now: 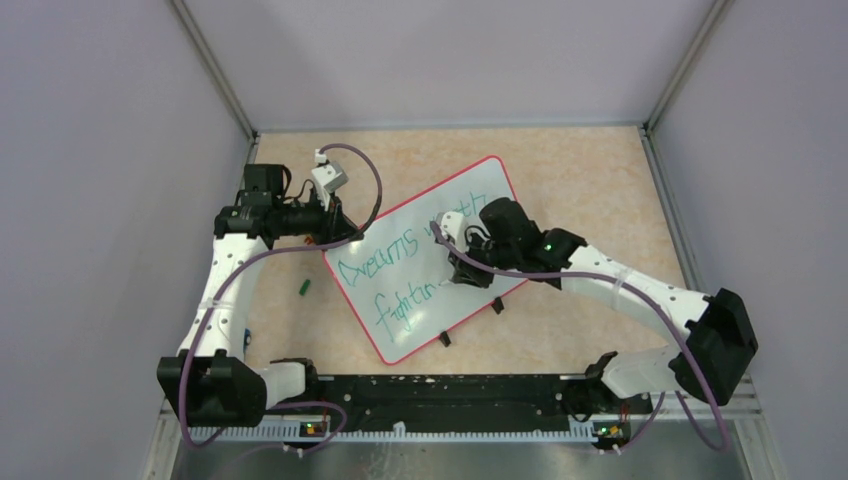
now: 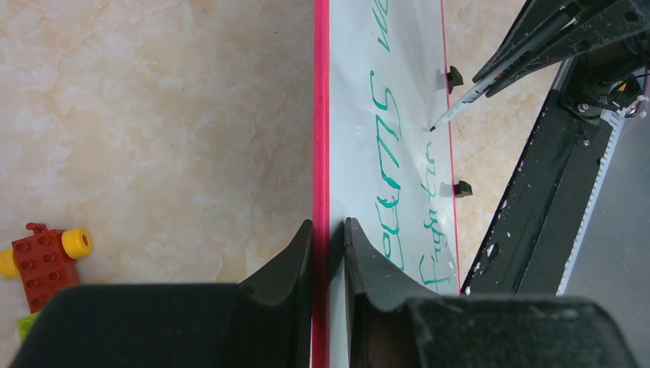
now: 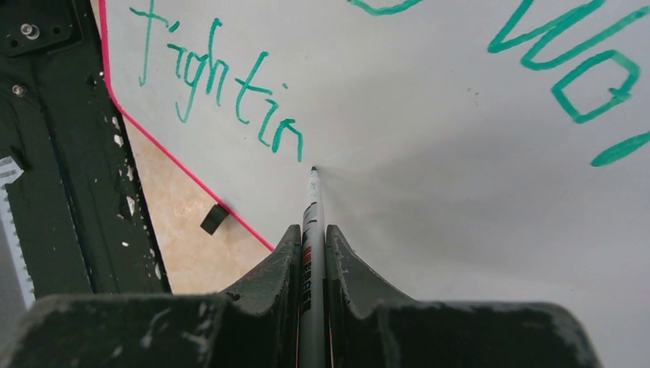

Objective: Write a sentence on the whiteboard

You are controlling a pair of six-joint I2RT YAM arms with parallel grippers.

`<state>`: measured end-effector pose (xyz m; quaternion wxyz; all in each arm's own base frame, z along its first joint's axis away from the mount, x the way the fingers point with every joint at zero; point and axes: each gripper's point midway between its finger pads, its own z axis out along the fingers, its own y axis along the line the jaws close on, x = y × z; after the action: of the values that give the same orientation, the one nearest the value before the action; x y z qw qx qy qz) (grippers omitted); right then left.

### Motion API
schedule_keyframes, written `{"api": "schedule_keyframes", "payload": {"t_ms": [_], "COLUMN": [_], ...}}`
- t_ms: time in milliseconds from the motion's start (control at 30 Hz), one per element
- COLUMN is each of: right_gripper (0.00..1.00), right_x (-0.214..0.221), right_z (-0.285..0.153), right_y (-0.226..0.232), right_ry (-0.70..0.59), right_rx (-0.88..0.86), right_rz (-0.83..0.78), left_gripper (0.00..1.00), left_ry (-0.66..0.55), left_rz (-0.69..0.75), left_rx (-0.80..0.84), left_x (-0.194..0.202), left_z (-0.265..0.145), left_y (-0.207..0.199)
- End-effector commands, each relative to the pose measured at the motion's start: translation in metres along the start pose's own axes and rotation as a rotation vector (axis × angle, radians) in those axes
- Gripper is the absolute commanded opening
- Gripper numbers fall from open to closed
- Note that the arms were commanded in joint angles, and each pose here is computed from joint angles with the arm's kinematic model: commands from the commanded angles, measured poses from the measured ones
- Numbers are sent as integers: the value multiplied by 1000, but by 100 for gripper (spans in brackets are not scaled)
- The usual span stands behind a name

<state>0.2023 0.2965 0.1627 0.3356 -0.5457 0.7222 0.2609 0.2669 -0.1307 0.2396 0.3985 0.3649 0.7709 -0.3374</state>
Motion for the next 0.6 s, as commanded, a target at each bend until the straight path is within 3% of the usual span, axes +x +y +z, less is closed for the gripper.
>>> {"api": "schedule_keyframes", "payload": {"t_ms": [0, 567], "right_gripper": [0, 0], "right_x": [-39, -51], "right_z": [-18, -9], "right_y": [-23, -28], "right_ry": [-104, -126], "right_rx": [90, 84], "right_rz": [-22, -16], "left_gripper": [0, 0], "left_ry": [7, 8], "left_rz": [36, 40], "left_rx": [16, 12], "left_x": [-3, -2], "left_z": [3, 2], "left_y": [-4, -5]}}
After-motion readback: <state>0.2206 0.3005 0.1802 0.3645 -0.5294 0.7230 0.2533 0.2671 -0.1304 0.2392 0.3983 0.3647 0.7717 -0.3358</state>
